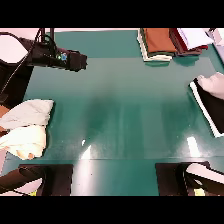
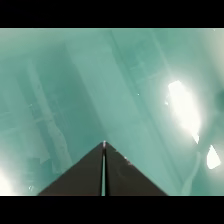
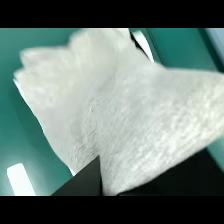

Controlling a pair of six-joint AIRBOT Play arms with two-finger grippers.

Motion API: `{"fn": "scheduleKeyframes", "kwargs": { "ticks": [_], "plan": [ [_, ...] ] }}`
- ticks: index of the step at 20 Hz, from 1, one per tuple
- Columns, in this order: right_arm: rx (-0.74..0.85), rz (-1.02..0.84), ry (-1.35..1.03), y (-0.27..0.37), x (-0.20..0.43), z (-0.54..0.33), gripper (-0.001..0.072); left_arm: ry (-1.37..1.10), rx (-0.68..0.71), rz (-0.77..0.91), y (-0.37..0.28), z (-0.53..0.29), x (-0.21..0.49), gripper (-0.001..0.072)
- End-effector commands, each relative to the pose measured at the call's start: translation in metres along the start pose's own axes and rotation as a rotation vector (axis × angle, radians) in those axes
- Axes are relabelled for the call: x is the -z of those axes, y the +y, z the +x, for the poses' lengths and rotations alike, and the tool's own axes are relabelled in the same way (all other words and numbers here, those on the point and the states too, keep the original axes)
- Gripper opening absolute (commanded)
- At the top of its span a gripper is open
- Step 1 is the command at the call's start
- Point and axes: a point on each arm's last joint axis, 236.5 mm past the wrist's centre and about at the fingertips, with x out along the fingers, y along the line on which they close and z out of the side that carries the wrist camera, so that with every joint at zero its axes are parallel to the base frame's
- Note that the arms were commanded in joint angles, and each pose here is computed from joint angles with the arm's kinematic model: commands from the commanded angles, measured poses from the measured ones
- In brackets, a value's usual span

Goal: Fold the shirts.

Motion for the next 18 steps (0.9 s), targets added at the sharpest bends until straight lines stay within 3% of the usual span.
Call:
{"fn": "scheduleKeyframes", "kwargs": {
  "ticks": [1, 2, 3, 4, 7, 9, 13, 18],
  "plan": [
    [0.061, 0.104, 0.157, -0.034, 0.084, 0.005, 0.0264, 0.002, -0.001, 0.01, 0.0, 0.0, 0.0, 0.002],
    [0.067, 0.14, 0.18, -0.041, 0.1, 0.005, 0.0417, 0.002, -0.001, 0.011, 0.0, 0.0, 0.001, 0.002],
    [0.076, 0.177, 0.196, -0.048, 0.114, 0.003, 0.052, 0.002, -0.001, 0.011, 0.0, 0.0, 0.001, 0.002],
    [0.087, 0.209, 0.203, -0.055, 0.124, -0.002, 0.0565, 0.001, 0.0, 0.011, 0.0, 0.0, 0.0, 0.002],
    [0.125, 0.254, 0.14, -0.067, 0.115, -0.028, 0.0565, 0.0, 0.0, 0.011, 0.0, 0.0, 0.0, 0.002],
    [0.049, 0.248, 0.015, -0.041, 0.078, -0.039, 0.0563, -0.003, 0.0, 0.01, 0.0, 0.0, -0.001, 0.002],
    [-0.337, 0.161, -0.187, 0.099, 0.011, -0.062, 0.0563, -0.012, 0.0, 0.009, 0.0, 0.0, -0.003, 0.002],
    [-0.68, -0.186, -0.091, 0.277, 0.051, -0.091, 0.0554, -0.011, 0.0, 0.009, 0.0, 0.0, -0.003, 0.002]
  ]
}}
